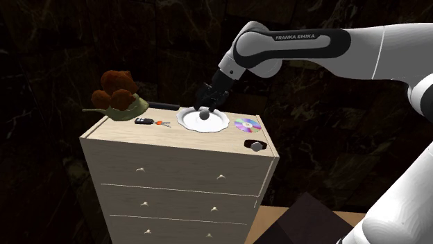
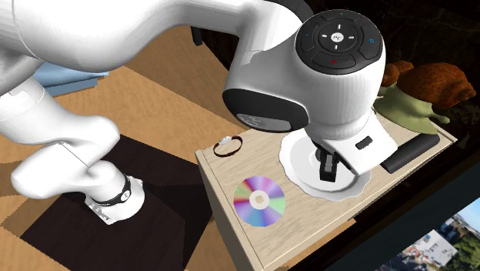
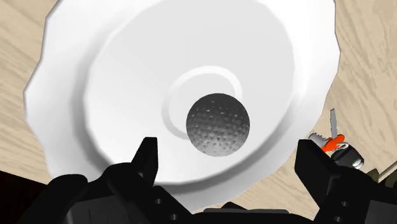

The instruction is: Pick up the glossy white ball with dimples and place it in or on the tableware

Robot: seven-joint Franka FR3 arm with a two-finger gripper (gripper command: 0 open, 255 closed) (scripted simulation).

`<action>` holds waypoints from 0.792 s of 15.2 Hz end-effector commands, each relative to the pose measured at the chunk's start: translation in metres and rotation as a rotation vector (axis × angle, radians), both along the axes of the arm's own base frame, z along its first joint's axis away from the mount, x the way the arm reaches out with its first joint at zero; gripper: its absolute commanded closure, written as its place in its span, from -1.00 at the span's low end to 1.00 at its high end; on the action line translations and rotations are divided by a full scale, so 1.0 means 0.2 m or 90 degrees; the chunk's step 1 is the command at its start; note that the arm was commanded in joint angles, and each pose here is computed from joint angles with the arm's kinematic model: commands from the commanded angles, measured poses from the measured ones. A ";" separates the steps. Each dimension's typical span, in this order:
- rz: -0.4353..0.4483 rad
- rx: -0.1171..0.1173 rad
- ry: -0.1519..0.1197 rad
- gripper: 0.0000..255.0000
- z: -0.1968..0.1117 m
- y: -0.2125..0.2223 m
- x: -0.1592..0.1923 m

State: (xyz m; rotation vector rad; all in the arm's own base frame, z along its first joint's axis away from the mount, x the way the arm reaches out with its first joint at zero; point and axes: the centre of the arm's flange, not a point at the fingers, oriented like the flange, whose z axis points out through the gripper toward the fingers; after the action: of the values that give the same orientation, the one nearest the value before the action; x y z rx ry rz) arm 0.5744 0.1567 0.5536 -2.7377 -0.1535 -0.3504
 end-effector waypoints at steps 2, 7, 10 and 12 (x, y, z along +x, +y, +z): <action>0.000 0.000 0.000 -1.00 0.00 0.00 0.00; 0.000 0.000 0.000 -1.00 0.22 -0.09 -0.06; 0.000 0.000 0.000 -1.00 0.22 -0.09 -0.06; 0.000 0.000 0.000 -1.00 0.22 -0.09 -0.06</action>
State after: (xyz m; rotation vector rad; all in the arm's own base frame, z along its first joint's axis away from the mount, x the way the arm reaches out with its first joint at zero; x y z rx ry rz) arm 0.5633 0.1378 0.5984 -2.7377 -0.1534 -0.3507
